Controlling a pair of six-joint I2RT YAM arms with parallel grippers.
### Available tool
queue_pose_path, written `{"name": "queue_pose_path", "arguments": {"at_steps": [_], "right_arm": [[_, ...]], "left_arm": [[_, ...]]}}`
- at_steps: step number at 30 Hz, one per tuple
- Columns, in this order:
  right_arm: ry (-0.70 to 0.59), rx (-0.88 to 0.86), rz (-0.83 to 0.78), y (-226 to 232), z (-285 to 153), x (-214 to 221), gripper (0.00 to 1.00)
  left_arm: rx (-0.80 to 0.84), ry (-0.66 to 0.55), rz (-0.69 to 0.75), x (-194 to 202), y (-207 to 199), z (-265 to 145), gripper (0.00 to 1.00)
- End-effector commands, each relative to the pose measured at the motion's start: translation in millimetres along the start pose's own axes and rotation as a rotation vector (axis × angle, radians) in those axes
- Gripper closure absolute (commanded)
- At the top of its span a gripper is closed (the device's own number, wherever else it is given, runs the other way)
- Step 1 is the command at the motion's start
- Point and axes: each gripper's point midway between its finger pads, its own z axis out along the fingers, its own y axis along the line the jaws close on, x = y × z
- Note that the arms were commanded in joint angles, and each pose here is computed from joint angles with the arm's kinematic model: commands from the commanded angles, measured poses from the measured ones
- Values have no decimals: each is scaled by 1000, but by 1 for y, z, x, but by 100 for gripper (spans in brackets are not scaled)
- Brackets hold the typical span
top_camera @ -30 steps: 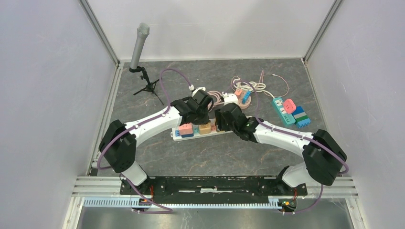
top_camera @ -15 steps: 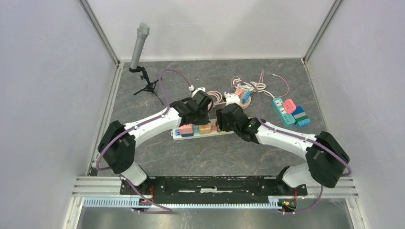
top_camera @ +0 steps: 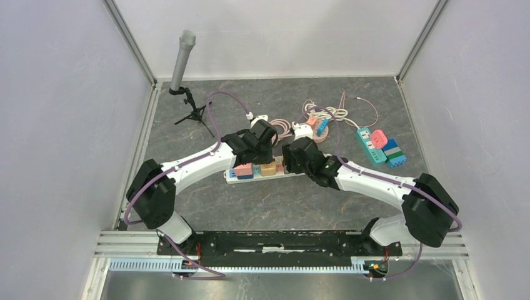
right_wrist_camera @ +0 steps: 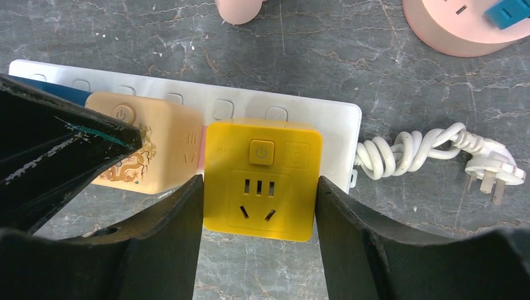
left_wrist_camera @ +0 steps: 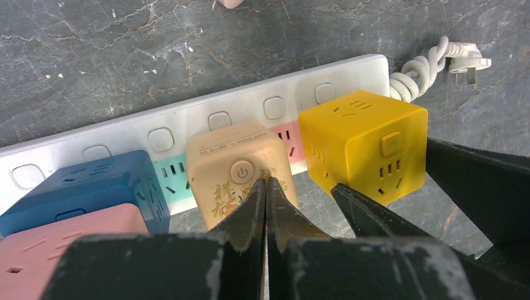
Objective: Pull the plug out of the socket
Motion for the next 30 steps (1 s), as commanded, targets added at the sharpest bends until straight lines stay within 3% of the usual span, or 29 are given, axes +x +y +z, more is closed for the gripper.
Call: {"name": "queue_pose_path", "arguments": {"at_steps": [1,3,10,18,26,30], "right_arm": [[-191,-200,146,29,-30,-82,100],[-192,-215,153,30,-30,-84,100],[-124,-29,-61,23,-14,-47,100],[-260,-47,-2,8,-43,-100,100],[-157,-62,6,10,-23,-55,100],[-239,7,18,-11,-46,-87,100]], "left_arm": [[-296,266,80,83,80,12,98],[-294,265,80,83,80,12,98],[-294,263,81,83,81,13,98],[-293,272,85,86,82,14,98],[-294,270,84,86,82,14,98],[-262,253,79,82,76,11,98]]}}
